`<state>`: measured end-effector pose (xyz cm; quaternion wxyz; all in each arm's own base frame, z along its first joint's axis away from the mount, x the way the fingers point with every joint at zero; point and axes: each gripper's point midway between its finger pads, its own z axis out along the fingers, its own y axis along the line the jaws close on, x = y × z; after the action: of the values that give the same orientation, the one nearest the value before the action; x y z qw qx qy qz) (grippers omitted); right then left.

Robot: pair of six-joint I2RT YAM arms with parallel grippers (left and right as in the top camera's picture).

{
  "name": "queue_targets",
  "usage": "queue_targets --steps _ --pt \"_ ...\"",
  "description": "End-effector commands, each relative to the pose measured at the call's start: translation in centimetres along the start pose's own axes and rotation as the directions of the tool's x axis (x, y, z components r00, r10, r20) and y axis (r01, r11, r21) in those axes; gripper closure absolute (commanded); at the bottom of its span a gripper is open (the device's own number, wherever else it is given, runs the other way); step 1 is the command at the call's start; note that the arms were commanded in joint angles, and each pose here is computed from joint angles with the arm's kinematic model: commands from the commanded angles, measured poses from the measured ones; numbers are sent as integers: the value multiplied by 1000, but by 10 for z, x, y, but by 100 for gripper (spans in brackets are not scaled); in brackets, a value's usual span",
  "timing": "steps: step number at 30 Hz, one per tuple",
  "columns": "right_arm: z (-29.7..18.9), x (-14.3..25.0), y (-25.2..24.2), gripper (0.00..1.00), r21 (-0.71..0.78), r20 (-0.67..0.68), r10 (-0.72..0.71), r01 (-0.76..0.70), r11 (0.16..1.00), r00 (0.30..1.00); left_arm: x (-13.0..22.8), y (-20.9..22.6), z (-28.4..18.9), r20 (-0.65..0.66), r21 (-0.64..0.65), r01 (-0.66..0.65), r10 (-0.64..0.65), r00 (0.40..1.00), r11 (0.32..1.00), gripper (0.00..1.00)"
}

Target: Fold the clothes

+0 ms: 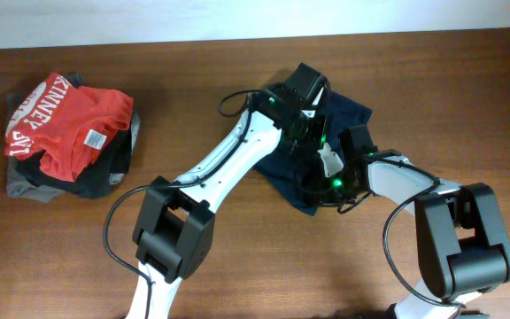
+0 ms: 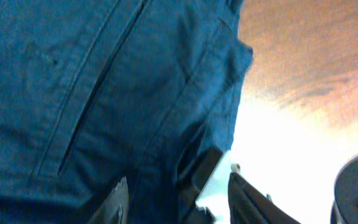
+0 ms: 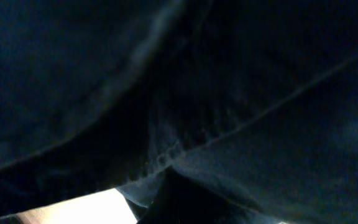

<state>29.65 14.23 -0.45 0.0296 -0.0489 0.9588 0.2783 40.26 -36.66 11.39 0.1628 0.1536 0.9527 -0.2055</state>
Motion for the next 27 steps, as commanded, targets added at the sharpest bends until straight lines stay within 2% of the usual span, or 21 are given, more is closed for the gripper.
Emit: queue_targets --steps 1,5,7,11,13,16,19,23,27 --pt "19 36 -39 96 158 -113 72 -54 986 991 -18 -9 -30 51 -6 -70 71 996 998 47" --pt "11 36 -35 95 162 -114 74 -55 985 991 -26 15 -47 77 -134 -51 62 995 990 38" --pt "-1 31 -29 95 159 -87 66 -52 986 994 -28 35 -51 79 -199 -27 43 996 980 39" --pt "-50 12 -29 95 223 42 139 -145 964 989 -28 75 -60 54 -254 37 -24 998 967 58" --pt "-97 -2 -35 95 290 188 199 -248 924 962 -32 106 -68 58 -280 93 -80 995 956 60" --pt "-133 -21 -23 91 246 314 158 -241 939 936 -32 121 -70 36 -247 94 -88 995 964 60" --pt "-148 -40 6 90 147 391 68 -135 980 918 -28 122 -62 -7 -187 60 -63 998 980 60" --pt "-141 -62 47 90 40 418 -166 164 986 893 -19 132 -41 -67 -196 3 -16 998 981 59" --pt "-107 -76 48 91 4 386 -227 244 970 894 1 149 2 -177 -200 -70 34 984 977 59"
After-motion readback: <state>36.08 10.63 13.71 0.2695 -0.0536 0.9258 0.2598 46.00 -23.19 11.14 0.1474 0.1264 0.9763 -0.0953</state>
